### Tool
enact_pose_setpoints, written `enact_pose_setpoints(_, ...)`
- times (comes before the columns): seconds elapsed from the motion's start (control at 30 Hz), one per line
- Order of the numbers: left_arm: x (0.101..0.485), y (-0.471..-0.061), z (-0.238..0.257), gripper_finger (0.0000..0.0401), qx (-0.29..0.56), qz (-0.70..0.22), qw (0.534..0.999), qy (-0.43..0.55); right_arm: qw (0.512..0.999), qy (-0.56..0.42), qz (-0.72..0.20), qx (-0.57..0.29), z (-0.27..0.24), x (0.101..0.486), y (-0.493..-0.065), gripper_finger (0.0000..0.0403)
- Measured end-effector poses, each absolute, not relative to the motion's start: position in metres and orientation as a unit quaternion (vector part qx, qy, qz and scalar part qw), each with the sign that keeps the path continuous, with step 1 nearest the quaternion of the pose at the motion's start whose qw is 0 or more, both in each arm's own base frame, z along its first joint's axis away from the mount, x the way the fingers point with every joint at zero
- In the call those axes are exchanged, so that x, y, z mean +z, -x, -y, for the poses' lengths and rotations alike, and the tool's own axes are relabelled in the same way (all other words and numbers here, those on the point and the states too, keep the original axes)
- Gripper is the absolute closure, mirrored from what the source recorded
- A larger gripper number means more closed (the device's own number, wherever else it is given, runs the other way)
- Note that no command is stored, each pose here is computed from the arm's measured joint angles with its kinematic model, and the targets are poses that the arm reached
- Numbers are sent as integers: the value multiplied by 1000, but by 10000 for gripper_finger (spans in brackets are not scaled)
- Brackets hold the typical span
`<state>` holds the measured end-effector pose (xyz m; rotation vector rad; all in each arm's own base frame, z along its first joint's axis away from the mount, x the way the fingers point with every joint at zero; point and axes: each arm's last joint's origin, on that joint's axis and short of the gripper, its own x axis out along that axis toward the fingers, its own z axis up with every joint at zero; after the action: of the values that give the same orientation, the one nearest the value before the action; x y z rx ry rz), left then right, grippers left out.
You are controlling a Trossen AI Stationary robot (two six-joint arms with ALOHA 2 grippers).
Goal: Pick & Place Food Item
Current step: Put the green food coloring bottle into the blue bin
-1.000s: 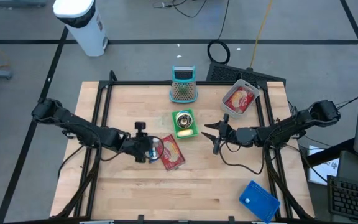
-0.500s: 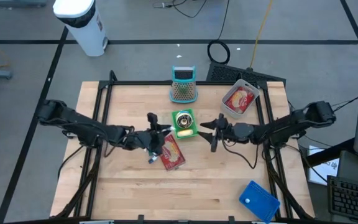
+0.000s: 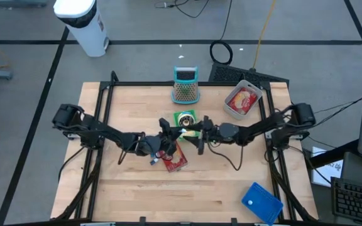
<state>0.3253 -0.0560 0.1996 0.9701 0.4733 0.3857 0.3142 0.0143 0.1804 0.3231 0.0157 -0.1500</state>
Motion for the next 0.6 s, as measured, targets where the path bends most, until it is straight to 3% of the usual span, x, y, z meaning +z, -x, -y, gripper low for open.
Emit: enact_pose_setpoints(0.6,194,-323,58,322,173,-247,835,-461,982,-180,-10,-59,-7,178,-341,197)
